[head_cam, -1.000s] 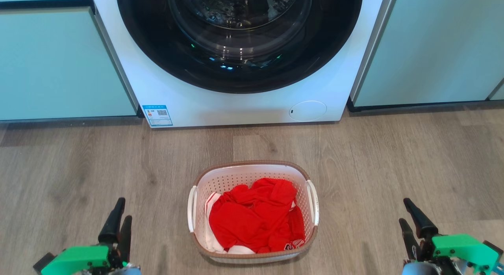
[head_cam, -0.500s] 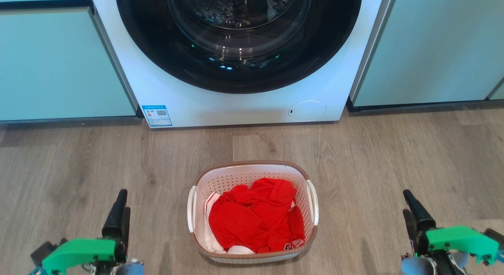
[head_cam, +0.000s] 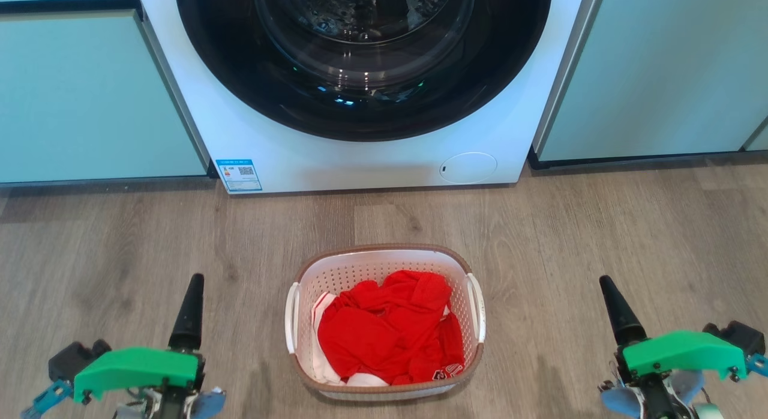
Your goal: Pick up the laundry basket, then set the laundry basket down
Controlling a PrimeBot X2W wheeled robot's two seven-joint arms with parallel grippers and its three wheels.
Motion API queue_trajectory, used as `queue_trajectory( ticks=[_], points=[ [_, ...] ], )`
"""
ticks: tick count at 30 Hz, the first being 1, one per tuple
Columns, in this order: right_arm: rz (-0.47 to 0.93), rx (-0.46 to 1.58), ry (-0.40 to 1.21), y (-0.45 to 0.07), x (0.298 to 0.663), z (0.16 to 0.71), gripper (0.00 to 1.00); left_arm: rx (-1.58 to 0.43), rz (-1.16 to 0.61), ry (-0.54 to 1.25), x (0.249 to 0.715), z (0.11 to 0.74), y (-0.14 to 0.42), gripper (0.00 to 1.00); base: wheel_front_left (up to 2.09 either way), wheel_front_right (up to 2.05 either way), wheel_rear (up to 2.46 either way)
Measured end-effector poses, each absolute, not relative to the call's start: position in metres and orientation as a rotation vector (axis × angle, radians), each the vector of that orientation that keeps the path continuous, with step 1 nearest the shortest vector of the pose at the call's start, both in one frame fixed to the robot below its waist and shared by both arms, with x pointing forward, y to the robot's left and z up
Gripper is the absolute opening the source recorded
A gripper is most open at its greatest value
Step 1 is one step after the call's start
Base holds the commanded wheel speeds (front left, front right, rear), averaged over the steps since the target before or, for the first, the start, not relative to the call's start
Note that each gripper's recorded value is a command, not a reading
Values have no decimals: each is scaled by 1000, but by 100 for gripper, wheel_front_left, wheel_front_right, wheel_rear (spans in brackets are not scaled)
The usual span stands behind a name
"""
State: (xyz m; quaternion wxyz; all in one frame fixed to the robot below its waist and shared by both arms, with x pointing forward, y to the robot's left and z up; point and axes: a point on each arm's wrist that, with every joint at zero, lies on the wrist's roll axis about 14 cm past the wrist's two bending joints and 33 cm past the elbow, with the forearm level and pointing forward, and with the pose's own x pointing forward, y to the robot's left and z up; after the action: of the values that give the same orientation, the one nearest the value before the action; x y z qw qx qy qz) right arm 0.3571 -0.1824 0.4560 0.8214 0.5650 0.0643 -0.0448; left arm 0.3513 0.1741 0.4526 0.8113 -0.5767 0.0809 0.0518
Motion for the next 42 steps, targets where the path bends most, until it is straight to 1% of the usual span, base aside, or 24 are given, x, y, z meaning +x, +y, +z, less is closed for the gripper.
queue_trajectory(
  ticks=[7, 20, 42],
  points=[
    [-53, 1084, 126, -175, 360, 464, 100, -1077, 71, 169, 354, 460, 166, 100, 0, 0, 0],
    [-6, 922, 108, -166, 361, 472, 100, -853, 34, 159, 356, 466, 158, 100, 0, 0, 0],
    [65, 649, 82, -152, 360, 479, 100, -567, -7, 108, 355, 475, 151, 100, 0, 0, 0]
  ],
)
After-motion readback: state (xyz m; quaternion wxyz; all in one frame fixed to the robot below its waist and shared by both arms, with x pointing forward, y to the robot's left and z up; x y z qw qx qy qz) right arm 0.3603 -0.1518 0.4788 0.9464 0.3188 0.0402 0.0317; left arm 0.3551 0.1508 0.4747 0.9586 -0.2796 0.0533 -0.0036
